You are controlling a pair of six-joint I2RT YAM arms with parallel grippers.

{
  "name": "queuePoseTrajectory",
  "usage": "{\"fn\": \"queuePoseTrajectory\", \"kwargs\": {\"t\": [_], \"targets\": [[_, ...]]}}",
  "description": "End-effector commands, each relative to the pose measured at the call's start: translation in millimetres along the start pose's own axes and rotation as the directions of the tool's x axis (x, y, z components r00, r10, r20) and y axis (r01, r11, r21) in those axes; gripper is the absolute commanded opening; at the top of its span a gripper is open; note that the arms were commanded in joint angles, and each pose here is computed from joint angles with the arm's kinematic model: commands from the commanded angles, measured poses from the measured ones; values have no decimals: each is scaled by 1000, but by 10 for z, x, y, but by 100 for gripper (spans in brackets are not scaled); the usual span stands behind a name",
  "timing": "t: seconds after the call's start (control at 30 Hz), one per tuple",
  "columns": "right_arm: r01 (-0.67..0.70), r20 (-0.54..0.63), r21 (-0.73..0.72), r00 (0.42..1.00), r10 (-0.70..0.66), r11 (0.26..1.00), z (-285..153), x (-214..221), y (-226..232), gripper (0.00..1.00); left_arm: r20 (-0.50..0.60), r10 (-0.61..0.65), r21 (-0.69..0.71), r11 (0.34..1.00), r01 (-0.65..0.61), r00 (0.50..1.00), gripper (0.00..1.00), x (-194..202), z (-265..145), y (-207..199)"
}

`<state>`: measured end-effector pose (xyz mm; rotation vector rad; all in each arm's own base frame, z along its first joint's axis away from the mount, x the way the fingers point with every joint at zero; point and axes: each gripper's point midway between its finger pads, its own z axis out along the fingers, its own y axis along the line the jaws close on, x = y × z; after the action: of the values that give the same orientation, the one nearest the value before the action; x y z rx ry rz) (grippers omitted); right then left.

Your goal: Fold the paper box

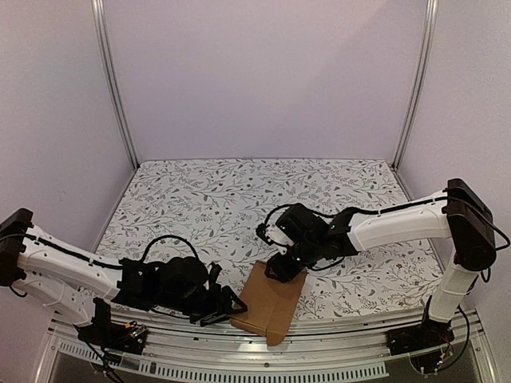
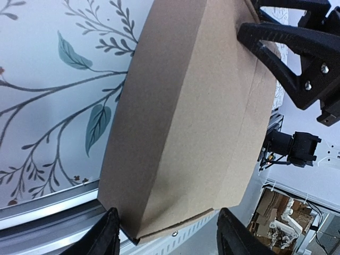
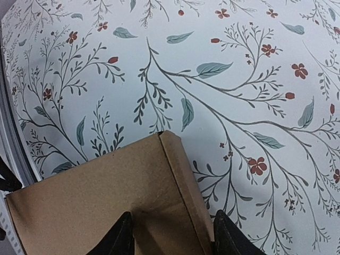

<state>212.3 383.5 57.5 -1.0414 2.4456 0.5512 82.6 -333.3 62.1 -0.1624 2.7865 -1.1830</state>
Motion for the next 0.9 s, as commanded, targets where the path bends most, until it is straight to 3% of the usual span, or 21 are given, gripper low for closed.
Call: {"fn": "queuePoseTrajectory", "kwargs": {"t": [0.0, 0.2, 0.5, 0.67, 0.87], "targets": [[-60, -78, 177, 994, 75, 982, 166, 334, -391, 44, 10, -14, -70, 997, 15, 1000, 61, 27, -85, 190], [-131, -21, 263, 990, 141, 956, 135, 311, -554, 33, 112, -28, -131, 990, 43, 993, 62, -135, -337, 369], [-286, 86, 302, 958, 273, 910, 139, 357, -696, 31, 241, -61, -67, 995, 79, 969, 65, -472, -547, 409], [-372, 135, 234, 927, 349, 898, 161, 353, -628, 28, 258, -49, -43, 997, 63, 965, 65, -681, -490, 376], [-417, 171, 201, 906, 388, 886, 112, 351, -590, 28, 198, -22, -20, 999, 26, 980, 65, -858, -229, 243]]}}
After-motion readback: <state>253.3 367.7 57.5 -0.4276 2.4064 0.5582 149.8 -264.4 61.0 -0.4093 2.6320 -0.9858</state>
